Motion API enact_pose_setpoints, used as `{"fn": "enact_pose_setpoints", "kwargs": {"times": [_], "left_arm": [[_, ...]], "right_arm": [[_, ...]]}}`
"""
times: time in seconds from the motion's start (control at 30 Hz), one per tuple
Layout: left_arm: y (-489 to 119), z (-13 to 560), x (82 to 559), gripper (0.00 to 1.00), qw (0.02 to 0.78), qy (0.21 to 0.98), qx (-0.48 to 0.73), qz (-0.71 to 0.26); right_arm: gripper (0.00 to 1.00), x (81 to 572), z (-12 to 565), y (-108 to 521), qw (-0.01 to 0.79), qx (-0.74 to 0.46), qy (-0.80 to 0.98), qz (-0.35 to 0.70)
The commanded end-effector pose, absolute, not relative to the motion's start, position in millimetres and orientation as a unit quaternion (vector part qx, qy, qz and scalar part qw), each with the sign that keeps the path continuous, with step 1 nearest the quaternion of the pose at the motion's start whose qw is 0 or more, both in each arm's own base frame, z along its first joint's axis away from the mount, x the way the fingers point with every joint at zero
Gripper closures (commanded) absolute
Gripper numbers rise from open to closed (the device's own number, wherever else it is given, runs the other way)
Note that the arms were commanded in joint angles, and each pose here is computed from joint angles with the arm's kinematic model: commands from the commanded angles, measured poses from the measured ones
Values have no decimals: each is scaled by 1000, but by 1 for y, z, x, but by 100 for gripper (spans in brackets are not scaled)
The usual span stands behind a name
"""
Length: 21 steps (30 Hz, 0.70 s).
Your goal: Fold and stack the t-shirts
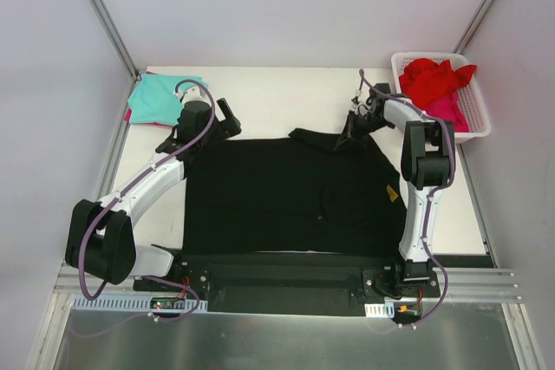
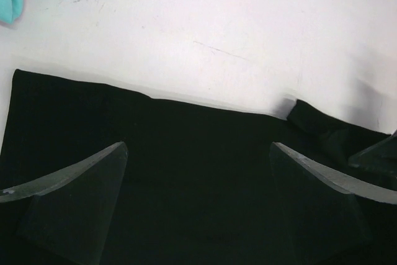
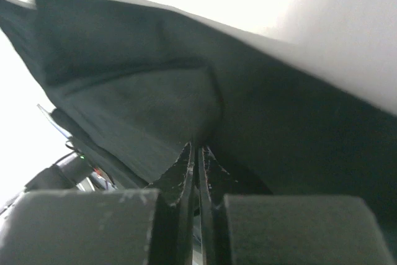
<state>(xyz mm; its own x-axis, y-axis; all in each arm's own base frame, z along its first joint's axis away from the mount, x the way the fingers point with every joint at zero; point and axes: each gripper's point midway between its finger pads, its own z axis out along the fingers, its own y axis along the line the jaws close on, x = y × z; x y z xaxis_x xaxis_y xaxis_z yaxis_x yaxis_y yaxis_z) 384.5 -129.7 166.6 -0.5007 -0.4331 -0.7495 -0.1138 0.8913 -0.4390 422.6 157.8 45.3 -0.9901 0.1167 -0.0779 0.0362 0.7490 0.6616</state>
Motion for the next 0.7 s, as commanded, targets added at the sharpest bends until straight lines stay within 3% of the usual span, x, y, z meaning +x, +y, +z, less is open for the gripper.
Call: {"fn": "enact_pose_setpoints", "kwargs": {"times": [0.0, 0.17, 0.33, 0.4, 0.67], "left_arm": [[-136, 183, 379, 1, 483, 839, -159, -193], [-135, 187, 375, 1, 487, 837, -158, -196], [-133, 186, 371, 1, 488, 836, -159, -194], [-132, 186, 370, 1, 489, 836, -159, -193], [-132, 187, 370, 1, 490, 835, -159, -194]], "right_arm": [[99, 384, 56, 157, 43, 10, 953, 299], [99, 363, 53, 161, 24, -12, 964, 265], [86, 363, 49, 157, 28, -13, 971, 239], [74, 366, 56, 158, 36, -15, 972, 232], [64, 383, 89, 145, 85, -24, 977, 192]]}}
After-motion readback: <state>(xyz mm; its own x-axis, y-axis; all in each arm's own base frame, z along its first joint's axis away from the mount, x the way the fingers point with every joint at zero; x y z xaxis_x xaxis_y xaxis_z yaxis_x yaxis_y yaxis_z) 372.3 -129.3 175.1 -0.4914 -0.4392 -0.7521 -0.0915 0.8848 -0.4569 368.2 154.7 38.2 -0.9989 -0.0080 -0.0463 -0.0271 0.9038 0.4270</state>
